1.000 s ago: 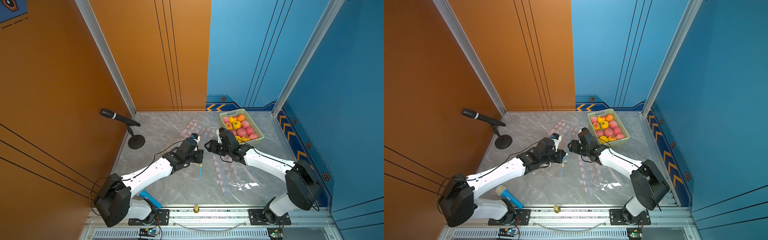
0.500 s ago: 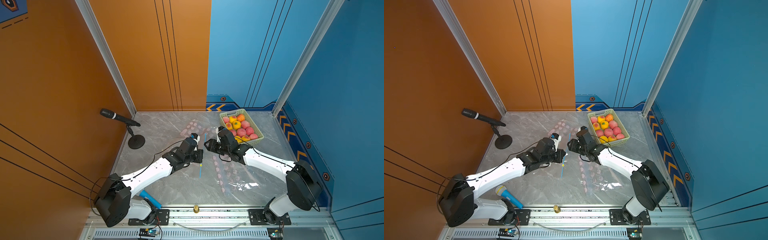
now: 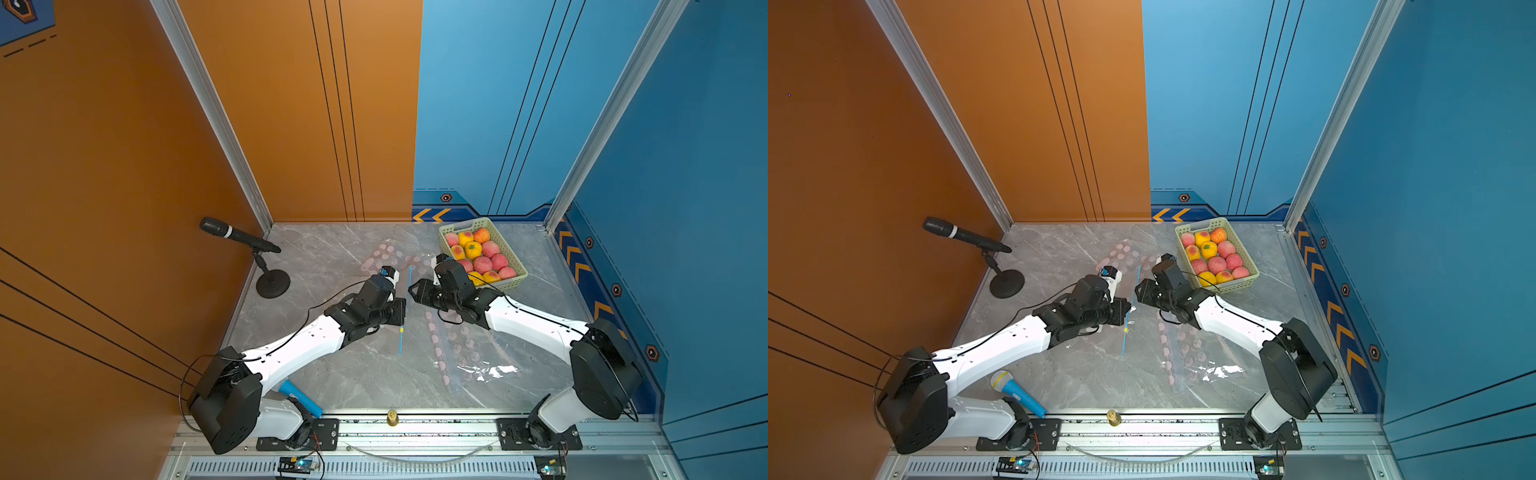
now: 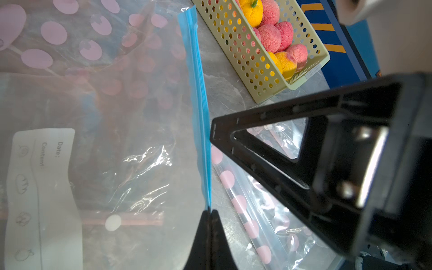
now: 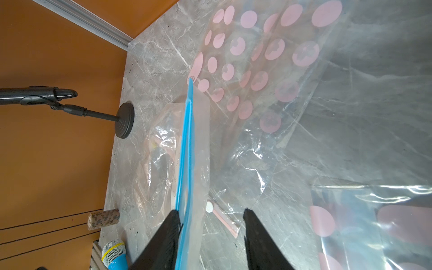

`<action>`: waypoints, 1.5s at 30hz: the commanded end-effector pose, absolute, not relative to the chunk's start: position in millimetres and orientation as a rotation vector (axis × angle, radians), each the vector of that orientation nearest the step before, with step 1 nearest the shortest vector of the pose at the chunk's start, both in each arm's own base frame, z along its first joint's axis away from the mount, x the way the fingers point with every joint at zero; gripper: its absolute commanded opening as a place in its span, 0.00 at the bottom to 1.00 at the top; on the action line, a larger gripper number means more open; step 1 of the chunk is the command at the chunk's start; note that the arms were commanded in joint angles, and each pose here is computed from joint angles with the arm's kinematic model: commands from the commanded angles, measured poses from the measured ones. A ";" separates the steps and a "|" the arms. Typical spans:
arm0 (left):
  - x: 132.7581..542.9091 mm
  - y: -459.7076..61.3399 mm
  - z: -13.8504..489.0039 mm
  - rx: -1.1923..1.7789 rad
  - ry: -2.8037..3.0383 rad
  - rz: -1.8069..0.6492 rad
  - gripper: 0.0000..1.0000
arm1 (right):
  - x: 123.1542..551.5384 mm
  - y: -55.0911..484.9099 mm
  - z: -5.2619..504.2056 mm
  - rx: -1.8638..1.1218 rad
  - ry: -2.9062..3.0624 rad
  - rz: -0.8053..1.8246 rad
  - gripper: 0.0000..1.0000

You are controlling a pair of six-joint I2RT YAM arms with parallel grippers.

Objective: Place the peach in a zip-top bag and seal the zipper
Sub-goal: Open the zipper of the food storage bag at the center of the board.

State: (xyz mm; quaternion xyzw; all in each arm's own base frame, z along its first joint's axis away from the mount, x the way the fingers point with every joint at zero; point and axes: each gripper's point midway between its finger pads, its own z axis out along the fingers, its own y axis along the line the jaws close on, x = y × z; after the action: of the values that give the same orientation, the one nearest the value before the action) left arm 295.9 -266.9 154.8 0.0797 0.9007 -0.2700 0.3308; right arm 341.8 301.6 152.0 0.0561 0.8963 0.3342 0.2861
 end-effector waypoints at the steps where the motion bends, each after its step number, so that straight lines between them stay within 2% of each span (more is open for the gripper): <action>1: 297.1 -264.5 150.3 0.191 2.357 -0.708 0.00 | 345.0 301.5 151.5 0.181 2.402 0.870 0.47; 15: 295.2 -273.1 144.6 0.211 2.373 -0.741 0.00 | 351.0 307.0 143.5 0.180 2.445 0.840 0.45; 23: 296.2 -275.9 146.1 0.212 2.366 -0.747 0.00 | 350.3 308.4 135.9 0.192 2.479 0.831 0.35; 30: 295.4 -274.8 145.7 0.210 2.366 -0.742 0.00 | 340.6 318.7 130.1 0.169 2.497 0.858 0.32; 38: 294.1 -274.0 143.6 0.192 2.370 -0.741 0.00 | 338.8 333.6 129.8 0.128 2.504 0.895 0.17; 43: 297.6 -261.5 148.4 0.120 2.352 -0.696 0.00 | 340.8 325.5 134.4 0.120 2.487 0.875 0.00; 45: 299.2 -254.7 152.0 0.087 2.341 -0.673 0.09 | 342.4 321.1 139.7 0.124 2.462 0.892 0.00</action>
State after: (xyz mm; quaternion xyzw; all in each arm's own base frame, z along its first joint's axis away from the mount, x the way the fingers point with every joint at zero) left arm 296.4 -267.1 145.8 0.0592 0.9031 -0.2723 0.3266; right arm 337.5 326.1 122.2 0.0508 0.9160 0.3194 0.2373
